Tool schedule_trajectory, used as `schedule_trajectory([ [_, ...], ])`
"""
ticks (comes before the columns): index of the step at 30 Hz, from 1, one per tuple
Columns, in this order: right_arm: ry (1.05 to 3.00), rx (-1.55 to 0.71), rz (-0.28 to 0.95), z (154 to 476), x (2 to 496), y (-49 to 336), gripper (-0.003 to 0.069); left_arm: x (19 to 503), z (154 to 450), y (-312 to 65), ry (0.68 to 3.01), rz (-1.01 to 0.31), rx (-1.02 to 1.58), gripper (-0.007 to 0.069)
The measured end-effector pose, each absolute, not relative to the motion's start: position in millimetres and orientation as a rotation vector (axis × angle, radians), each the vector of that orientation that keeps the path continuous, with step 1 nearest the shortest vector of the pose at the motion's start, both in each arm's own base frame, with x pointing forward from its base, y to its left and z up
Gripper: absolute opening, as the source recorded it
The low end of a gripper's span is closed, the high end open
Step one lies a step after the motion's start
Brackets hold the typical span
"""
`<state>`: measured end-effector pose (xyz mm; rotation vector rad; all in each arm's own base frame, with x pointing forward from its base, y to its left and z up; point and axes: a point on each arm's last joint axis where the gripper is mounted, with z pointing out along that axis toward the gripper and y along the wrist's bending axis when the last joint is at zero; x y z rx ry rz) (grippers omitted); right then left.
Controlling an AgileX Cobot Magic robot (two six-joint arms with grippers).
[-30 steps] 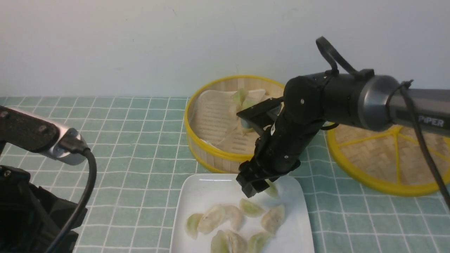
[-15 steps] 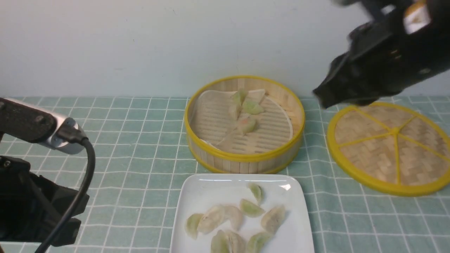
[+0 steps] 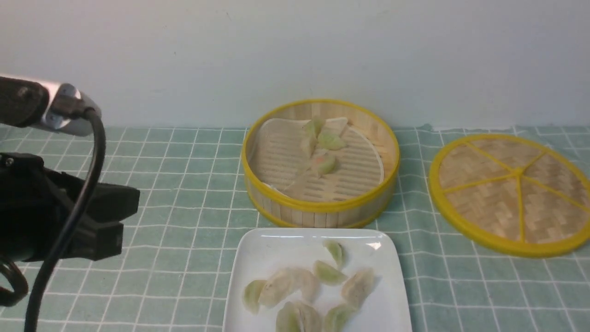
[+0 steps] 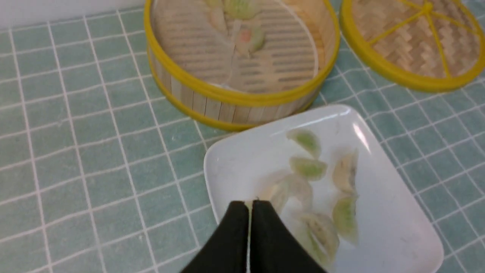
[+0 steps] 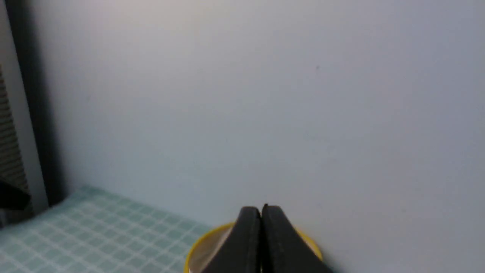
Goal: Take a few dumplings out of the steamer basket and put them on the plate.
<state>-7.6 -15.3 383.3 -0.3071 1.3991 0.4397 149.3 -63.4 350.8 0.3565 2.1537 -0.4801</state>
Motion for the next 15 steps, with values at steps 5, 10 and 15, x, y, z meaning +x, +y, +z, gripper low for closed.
schedule_trajectory([
  [5, 1.435, -0.182, 0.514, 349, -2, -17, -0.0013, 152, 356, -67, 2.077, -0.516, 0.368, -0.0006],
  [10, 1.435, -0.213, 0.492, 353, 9, -9, -0.0013, 150, 360, -68, 2.031, -0.514, 0.417, -0.0006],
  [15, 1.399, -0.223, 0.49, 356, 9, -9, -0.0013, 126, 369, -61, 1.942, -0.473, 0.446, -0.0006],
])
